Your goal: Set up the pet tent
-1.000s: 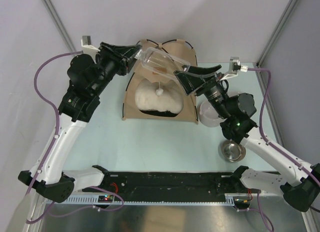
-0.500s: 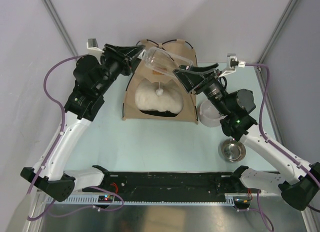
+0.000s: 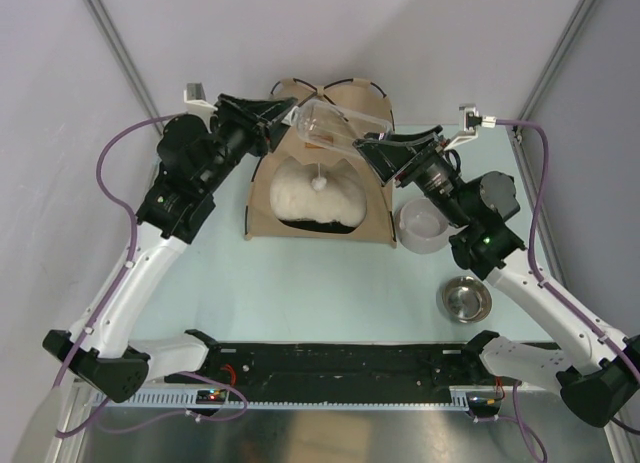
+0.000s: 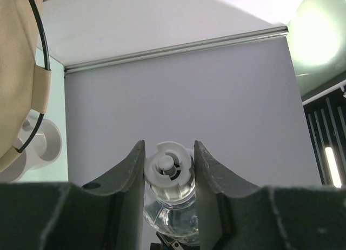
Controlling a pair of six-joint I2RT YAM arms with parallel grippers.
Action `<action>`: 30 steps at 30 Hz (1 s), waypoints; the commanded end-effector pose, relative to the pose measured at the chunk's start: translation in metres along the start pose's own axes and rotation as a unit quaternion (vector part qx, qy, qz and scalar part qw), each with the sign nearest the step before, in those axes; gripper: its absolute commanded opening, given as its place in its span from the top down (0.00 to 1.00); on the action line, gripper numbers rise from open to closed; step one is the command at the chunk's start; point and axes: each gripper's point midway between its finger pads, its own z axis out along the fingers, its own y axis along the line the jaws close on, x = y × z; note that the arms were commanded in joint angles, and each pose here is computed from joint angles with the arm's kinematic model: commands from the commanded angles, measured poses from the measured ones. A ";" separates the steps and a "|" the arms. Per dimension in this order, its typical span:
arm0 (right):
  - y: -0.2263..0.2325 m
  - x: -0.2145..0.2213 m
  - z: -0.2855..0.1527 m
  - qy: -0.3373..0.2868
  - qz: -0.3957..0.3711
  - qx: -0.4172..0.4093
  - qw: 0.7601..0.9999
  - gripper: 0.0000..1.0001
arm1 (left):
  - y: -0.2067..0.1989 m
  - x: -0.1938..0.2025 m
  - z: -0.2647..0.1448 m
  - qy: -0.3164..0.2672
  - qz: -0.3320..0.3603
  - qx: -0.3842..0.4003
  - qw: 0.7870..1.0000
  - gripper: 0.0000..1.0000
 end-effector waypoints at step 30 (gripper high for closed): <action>-0.165 -0.091 -0.127 -0.031 -0.136 0.457 0.879 0.63 | 0.026 -0.001 -0.020 0.027 0.325 0.008 0.945 0.00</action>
